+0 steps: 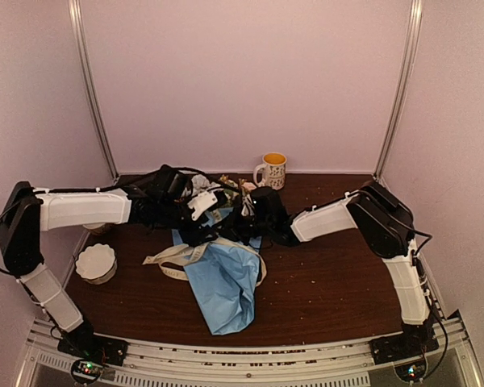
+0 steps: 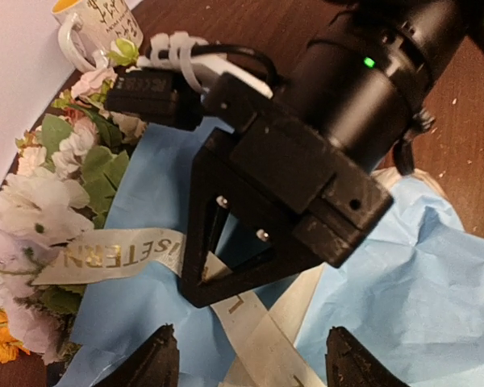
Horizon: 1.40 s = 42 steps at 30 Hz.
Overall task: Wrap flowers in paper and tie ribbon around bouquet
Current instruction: Cross the ribbon over the folded bouquet.
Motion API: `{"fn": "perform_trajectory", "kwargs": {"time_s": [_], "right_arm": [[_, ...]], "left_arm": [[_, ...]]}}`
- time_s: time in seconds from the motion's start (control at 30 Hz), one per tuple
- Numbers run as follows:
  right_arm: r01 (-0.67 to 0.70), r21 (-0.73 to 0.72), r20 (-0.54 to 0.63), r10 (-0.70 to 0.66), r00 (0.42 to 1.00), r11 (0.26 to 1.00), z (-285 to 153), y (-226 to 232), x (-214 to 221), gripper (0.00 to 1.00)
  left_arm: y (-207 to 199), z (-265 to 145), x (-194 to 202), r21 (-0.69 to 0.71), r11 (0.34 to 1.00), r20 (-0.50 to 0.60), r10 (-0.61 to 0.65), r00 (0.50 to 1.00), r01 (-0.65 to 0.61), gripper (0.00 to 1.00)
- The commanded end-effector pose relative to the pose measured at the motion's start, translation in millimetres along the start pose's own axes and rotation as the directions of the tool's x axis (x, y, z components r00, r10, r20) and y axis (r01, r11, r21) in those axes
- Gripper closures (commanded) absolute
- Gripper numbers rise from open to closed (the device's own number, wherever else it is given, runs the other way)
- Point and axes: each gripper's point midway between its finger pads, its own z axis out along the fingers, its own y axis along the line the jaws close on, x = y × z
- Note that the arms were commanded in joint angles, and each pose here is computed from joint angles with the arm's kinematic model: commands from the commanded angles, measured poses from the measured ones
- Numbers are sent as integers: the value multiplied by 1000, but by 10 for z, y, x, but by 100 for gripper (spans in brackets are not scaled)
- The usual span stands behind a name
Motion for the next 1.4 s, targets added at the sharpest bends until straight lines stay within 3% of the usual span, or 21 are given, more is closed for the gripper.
{"fn": "perform_trajectory", "kwargs": {"time_s": [0.0, 0.2, 0.27, 0.4, 0.47, 0.5, 0.77, 0.97, 1.17, 1.37], "right_arm": [[-28, 7, 34, 27, 999, 1000, -76, 94, -44, 100], [-28, 19, 42, 27, 999, 999, -95, 95, -35, 100], [-25, 17, 41, 24, 999, 1000, -92, 106, -42, 100], [-9, 34, 37, 8, 999, 999, -90, 114, -34, 100], [1, 77, 38, -4, 999, 997, -123, 45, -35, 100], [8, 105, 38, -13, 999, 994, -140, -7, -30, 100], [146, 281, -49, -137, 989, 949, -302, -235, 98, 100], [280, 341, -174, -232, 957, 897, -488, -310, 270, 76], [353, 266, -301, -270, 915, 897, -557, -277, 531, 64], [417, 95, -397, -350, 848, 904, -609, -36, 826, 62]], "left_arm": [[159, 259, 74, -50, 997, -45, 50, 998, -52, 36], [186, 436, 290, -67, 996, -106, 43, 993, -51, 38], [229, 462, 335, -92, 995, -123, 32, 992, -43, 43], [295, 418, 315, -138, 990, -109, 5, 994, -20, 84], [275, 350, 269, -139, 990, -74, -1, 997, -9, 98], [261, 315, 249, -140, 990, -57, -2, 998, -6, 100], [94, -5, 16, -100, 995, 116, 22, 993, -10, 100], [80, -66, -62, -103, 995, 168, 32, 985, -15, 100], [41, -147, -179, -82, 997, 216, 33, 976, -15, 100], [81, -96, -231, -82, 997, 224, 7, 974, 12, 100]]}}
